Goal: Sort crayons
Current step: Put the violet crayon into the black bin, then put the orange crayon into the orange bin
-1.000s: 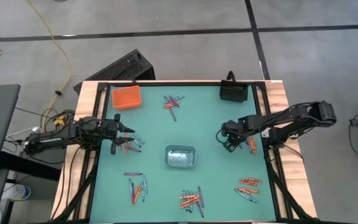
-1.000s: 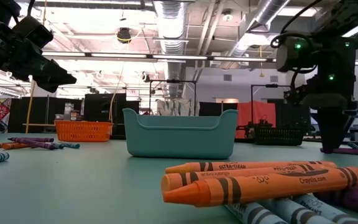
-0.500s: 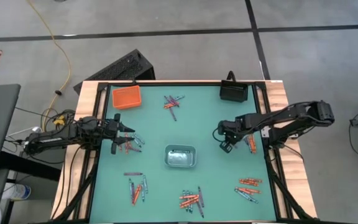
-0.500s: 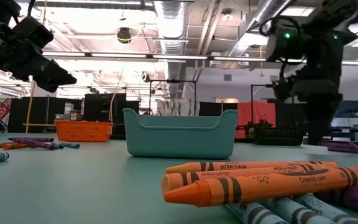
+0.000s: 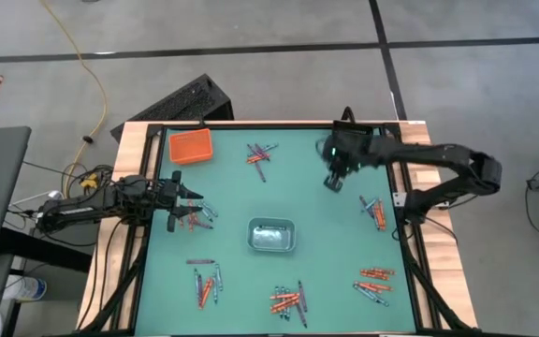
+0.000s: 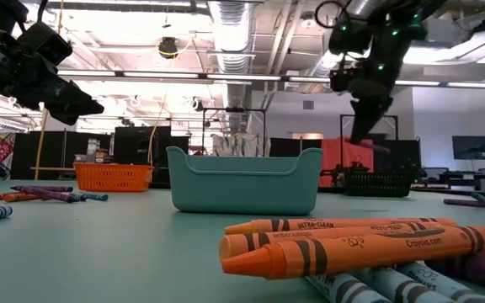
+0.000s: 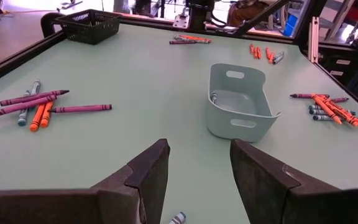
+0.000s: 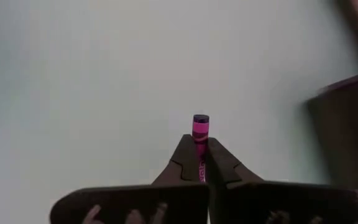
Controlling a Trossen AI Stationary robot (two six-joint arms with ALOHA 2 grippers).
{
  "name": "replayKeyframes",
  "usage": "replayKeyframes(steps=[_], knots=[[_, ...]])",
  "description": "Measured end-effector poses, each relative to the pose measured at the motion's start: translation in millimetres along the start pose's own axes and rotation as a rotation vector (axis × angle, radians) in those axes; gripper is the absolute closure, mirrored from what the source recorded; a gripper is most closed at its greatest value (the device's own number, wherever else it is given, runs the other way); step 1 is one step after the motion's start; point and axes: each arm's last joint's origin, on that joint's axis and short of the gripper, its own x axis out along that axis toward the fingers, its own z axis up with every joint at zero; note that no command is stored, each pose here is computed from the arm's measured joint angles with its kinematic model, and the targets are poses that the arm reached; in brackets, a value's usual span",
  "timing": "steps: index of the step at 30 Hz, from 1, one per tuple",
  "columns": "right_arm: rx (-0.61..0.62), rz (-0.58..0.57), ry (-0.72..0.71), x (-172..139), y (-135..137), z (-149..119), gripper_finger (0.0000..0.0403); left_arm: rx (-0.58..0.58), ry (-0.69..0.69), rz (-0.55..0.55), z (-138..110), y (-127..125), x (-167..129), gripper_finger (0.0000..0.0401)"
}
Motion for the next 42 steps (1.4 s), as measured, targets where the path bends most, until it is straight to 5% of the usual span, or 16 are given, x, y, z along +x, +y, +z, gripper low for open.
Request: replayKeyframes(steps=[9, 16, 22, 28, 36, 42], knots=[[-0.011, -0.177, 0.059, 5, -110, 5, 0.0402, 0.0, 0.0, 0.001, 0, 0, 0, 0.0239], [0.0, -0.152, 0.206, 44, -159, 2, 0.0403, 0.0, 0.0, 0.002, 0, 0, 0, 0.0239], [-0.025, -0.093, 0.309, 73, -165, 5, 0.0392, 0.0, 0.0, 0.002, 0, 0, 0, 0.0239], [-0.023, -0.132, 0.316, 76, -165, 7, 0.0324, 0.0, 0.0, 0.002, 0, 0, 0, 0.0239], [0.014, -0.191, 0.196, 32, -153, 25, 0.0227, 0.0, 0.0, 0.001, 0, 0, 0, 0.0239], [0.025, -0.1, 0.15, -7, -121, 27, 0.0204, 0.0, 0.0, 0.002, 0, 0, 0, 0.0239]])
